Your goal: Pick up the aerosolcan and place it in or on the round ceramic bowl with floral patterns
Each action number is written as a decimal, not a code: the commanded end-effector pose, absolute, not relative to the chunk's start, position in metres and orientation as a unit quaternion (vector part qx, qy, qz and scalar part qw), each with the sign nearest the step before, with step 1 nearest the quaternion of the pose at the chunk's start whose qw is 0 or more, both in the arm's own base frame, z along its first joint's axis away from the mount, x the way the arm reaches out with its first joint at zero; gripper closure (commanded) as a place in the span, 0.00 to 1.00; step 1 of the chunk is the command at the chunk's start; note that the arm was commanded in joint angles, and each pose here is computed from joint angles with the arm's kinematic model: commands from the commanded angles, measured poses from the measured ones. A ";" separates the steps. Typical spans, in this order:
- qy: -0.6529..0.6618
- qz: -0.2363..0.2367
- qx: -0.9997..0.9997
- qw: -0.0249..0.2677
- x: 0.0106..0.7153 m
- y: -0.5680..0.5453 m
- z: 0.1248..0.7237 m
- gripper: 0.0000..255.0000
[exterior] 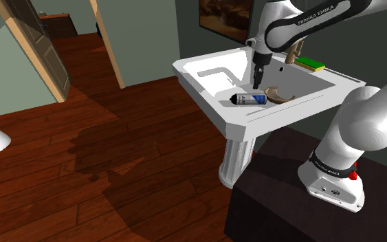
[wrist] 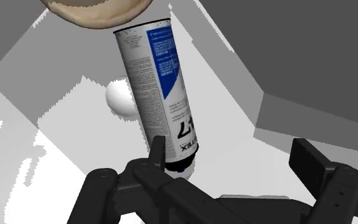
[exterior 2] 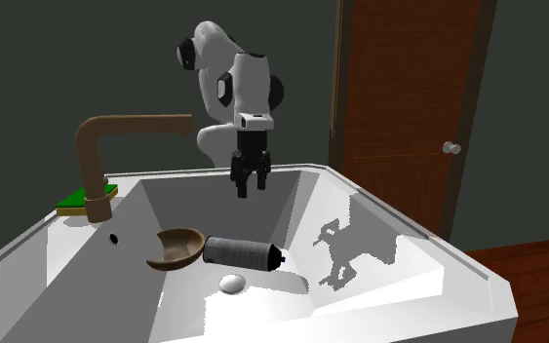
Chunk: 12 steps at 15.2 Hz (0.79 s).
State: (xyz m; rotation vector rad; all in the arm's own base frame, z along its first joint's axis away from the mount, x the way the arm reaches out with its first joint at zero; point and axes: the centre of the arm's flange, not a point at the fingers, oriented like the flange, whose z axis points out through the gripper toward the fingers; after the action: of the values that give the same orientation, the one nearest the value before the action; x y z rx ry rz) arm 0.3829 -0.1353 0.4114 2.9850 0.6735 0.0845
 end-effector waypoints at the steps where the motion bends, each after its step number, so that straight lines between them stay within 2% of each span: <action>1: 0.248 0.023 0.967 0.044 0.393 -0.146 0.387 0.00; 8: 0.334 0.008 0.941 0.054 0.430 -0.182 0.316 0.00; 12: 0.334 0.008 0.941 0.054 0.431 -0.184 0.295 0.00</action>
State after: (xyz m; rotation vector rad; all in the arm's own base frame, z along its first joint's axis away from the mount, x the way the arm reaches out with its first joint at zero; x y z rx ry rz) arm 0.4300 -0.1837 0.3025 2.8609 1.0135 0.0244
